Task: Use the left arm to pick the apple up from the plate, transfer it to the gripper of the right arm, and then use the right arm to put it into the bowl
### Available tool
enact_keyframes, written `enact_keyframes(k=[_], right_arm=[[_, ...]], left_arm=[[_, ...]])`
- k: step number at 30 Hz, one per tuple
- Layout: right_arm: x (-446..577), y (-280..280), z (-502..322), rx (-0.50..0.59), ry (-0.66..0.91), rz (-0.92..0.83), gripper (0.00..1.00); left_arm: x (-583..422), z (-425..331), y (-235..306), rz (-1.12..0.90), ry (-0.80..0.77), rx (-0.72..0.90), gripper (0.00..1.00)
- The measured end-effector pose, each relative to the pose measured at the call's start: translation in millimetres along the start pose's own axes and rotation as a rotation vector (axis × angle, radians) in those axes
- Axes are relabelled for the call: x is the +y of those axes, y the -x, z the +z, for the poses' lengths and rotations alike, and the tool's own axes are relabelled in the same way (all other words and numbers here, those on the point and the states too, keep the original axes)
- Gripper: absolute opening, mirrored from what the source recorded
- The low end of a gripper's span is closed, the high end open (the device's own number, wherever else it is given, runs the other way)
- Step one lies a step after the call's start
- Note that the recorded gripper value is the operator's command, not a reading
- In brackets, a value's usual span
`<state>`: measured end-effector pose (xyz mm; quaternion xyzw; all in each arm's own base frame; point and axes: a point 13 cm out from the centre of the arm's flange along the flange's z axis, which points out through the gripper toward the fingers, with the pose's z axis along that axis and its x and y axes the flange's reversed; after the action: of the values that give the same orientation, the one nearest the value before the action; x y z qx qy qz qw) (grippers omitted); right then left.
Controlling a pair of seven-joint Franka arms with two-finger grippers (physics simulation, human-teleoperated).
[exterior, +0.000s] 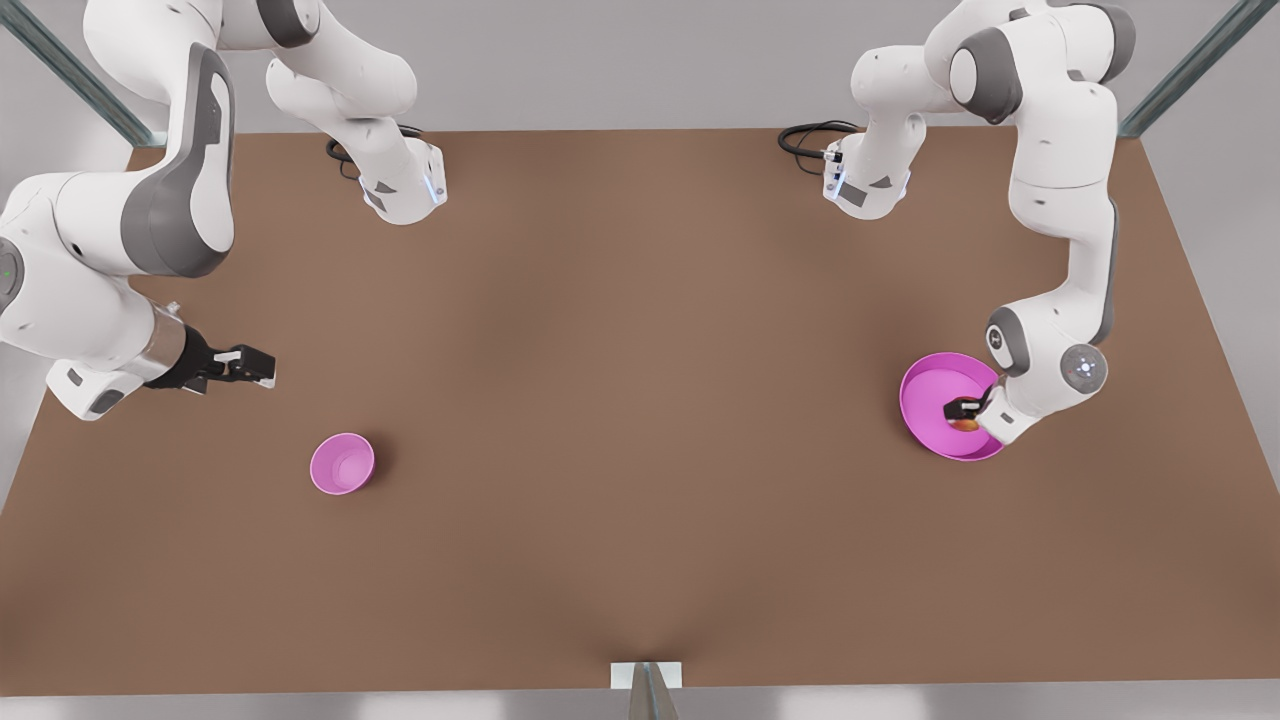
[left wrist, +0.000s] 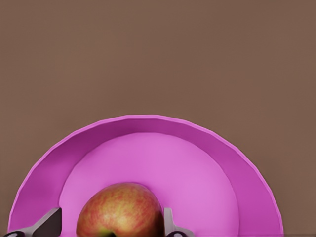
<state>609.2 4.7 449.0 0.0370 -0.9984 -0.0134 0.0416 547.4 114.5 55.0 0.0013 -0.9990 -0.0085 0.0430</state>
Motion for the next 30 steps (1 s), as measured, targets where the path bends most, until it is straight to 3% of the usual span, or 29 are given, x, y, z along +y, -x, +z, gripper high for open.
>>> enact_keyframes(k=[4, 8, 25, 30], right_arm=[[-0.5, 0.1, -0.1, 0.000, 0.000, -0.001, 1.00], [-0.3, 0.1, -0.1, 0.000, 0.000, -0.003, 1.00], [-0.9, 0.2, 0.9, 0.002, 0.002, -0.009, 1.00], [-1.8, 0.4, 1.6, 0.003, 0.002, -0.011, 1.00]], left_arm=[[-1.5, 4.5, -6.8, 0.017, -0.003, 0.010, 1.00], [-1.6, 5.2, -7.4, 0.030, -0.003, 0.011, 0.86], [-2.5, 19.2, -5.7, 0.063, 0.008, 0.007, 0.75], [-4.3, -29.5, 21.6, 0.073, 0.012, -0.074, 0.69]])
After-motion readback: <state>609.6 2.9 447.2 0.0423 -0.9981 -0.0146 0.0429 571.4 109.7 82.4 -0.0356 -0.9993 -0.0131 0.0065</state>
